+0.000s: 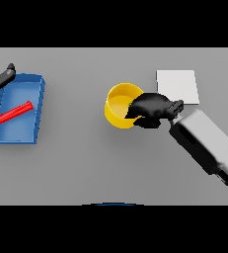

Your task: Pick up the red beaker and tilt it to pour out 1 green nut into yellow bowl. Pick up the yellow bowl and place it on the metallic measuring scale.

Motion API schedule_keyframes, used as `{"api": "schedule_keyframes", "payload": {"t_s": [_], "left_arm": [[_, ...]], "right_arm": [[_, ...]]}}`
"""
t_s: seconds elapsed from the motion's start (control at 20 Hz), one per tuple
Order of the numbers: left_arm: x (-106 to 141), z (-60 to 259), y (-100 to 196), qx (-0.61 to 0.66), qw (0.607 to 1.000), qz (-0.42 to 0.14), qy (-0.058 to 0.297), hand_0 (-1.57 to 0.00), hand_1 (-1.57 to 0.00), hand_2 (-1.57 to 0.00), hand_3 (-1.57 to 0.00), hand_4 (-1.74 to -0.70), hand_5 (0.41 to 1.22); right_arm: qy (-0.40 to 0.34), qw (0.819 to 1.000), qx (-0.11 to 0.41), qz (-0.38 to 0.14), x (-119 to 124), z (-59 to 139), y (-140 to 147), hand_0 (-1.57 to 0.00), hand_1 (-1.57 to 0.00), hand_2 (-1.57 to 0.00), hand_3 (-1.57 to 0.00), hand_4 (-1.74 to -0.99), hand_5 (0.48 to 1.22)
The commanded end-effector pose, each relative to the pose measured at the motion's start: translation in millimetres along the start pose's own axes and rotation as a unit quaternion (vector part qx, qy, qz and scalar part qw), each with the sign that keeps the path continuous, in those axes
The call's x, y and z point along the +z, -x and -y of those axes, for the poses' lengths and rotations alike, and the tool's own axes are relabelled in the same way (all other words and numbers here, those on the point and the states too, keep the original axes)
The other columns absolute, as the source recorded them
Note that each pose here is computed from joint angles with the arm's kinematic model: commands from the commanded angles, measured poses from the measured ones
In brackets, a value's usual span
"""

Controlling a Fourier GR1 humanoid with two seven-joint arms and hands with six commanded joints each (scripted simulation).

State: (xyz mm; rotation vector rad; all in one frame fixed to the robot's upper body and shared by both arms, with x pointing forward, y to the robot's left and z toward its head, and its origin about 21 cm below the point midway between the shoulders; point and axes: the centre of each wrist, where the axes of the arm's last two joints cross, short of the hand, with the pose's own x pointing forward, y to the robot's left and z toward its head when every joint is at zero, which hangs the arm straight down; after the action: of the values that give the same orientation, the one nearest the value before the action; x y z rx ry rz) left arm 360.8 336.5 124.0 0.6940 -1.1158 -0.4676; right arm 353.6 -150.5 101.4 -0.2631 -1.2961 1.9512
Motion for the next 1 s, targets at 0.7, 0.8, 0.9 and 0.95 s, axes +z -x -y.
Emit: {"api": "schedule_keyframes", "payload": {"t_s": [0.7,0.8,0.9,0.95], "left_arm": [[-1,-7,-3,0.0,1.0,-0.007,-0.003,0.0,0.0,0.0,0.0,-0.8,0.754],[-2,-4,-1,0.001,1.0,-0.013,-0.001,0.0,0.0,0.0,0.0,-0.8,0.753],[0,-11,-2,0.007,1.0,-0.009,-0.007,0.0,0.0,0.0,0.0,-0.81,0.752],[0,-9,-3,0.007,1.0,-0.009,-0.005,0.0,0.0,0.0,0.0,-0.81,0.755]], "right_arm": [[0.056,0.989,0.011,-0.134,38,37.0,73,-1.56,-1.57,-1.57,-1.34,-1.724,1.221],[0.057,0.989,0.009,-0.138,37,36.5,79,-1.56,-1.57,-1.57,-1.29,-1.724,1.221],[0.056,0.989,0.009,-0.135,37,32.5,84,-1.57,-1.55,-1.57,-1.33,-1.725,1.221],[0.059,0.986,0.002,-0.154,41,30.6,94,-1.57,-1.53,-1.57,-1.38,-1.726,1.221]]}}
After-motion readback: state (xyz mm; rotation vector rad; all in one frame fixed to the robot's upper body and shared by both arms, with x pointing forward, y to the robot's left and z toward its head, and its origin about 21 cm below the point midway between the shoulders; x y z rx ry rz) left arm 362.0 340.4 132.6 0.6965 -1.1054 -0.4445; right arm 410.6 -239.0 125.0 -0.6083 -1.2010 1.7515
